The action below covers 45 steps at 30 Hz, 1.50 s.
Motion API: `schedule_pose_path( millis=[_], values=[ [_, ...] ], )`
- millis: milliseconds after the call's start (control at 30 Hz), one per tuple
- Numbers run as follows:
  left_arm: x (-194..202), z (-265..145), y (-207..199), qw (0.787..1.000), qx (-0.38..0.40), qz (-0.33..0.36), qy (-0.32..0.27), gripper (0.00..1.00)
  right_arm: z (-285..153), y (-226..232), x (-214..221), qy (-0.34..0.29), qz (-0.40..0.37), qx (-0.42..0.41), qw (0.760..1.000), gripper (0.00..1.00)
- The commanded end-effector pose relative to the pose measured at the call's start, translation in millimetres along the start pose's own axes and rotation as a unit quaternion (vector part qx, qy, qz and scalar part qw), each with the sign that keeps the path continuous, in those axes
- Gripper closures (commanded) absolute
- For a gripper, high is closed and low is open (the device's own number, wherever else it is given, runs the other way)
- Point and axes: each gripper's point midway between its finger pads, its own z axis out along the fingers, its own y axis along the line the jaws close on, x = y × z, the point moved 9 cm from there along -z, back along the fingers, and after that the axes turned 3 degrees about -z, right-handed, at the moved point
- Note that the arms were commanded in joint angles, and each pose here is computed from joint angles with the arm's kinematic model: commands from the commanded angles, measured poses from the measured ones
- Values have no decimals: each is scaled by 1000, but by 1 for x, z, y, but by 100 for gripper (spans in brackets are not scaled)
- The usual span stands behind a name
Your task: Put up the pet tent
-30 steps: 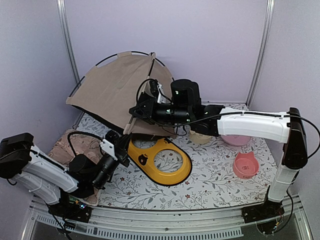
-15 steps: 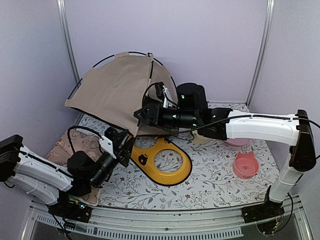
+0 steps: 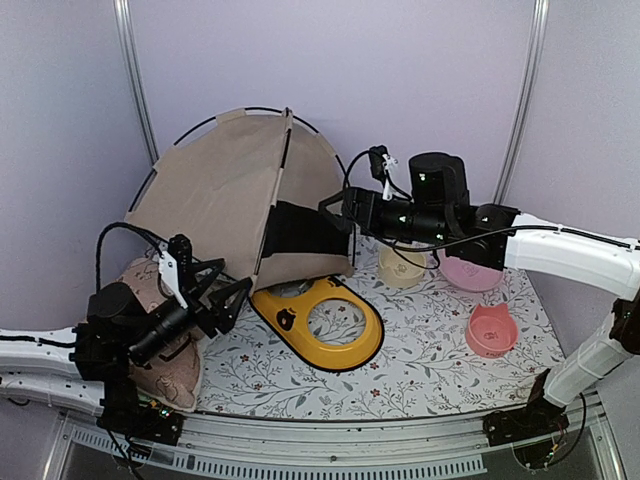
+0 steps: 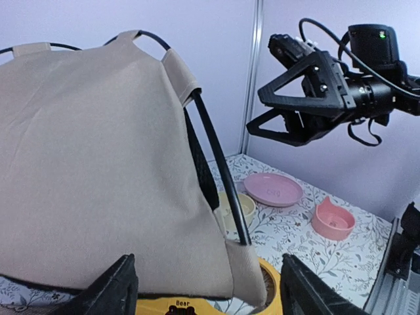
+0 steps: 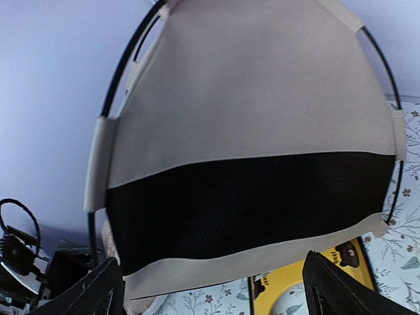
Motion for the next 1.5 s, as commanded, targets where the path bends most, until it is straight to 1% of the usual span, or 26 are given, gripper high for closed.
schedule_pose_path(
  millis=[0, 33, 67, 100, 167, 267, 367, 433, 500, 633, 733, 900, 1033, 1167, 1300, 1467],
  values=[
    [6, -12, -2, 993, 34, -12, 110, 22, -13, -24, -7, -9, -16, 33, 999, 3],
    [1, -15, -4, 992, 48, -21, 116, 22, -14, -29, -10, -12, -16, 37, 999, 2],
    [-4, -18, -6, 990, 63, -27, 123, 15, -16, -32, -11, -14, -16, 40, 999, 2],
    [-9, -20, -8, 988, 74, -35, 129, 11, -16, -36, -13, -14, -17, 43, 999, 2],
    [-18, -23, -10, 986, 85, -47, 135, 11, -15, -40, -15, -16, -21, 45, 999, 1],
    [-35, -24, -8, 988, 68, -60, 126, 11, -14, -45, -19, -16, -30, 47, 998, 1],
    [-56, -17, -2, 993, 2, -72, 99, 13, -11, -47, -21, -13, -40, 50, 998, 0],
    [-66, -9, 4, 990, -75, -75, 96, 13, -9, -47, -23, -10, -46, 52, 998, 0],
    [-76, 4, 3, 985, -121, -66, 101, 14, -9, -46, -24, -8, -51, 56, 997, 1],
    [-99, 36, -7, 977, -172, -42, 114, 16, -13, -46, -27, -11, -63, 63, 996, 1],
    [-105, 61, -5, 967, -219, -36, 127, 19, -14, -45, -28, -10, -71, 61, 996, 1],
    [-113, 98, 16, 952, -276, -27, 131, 24, -19, -44, -30, -13, -79, 59, 995, 1],
    [-121, 118, 33, 939, -321, -13, 127, 24, -23, -42, -31, -16, -89, 55, 994, 1],
    [-125, 140, 46, 937, -323, -8, 135, 26, -26, -40, -31, -14, -98, 50, 994, 1],
    [-123, 156, 55, 933, -324, 0, 157, 32, -31, -38, -34, -17, -105, 48, 993, 1],
    [-112, 169, 60, 934, -307, -1, 184, 45, -39, -38, -35, -25, -113, 55, 992, 1]
  ],
)
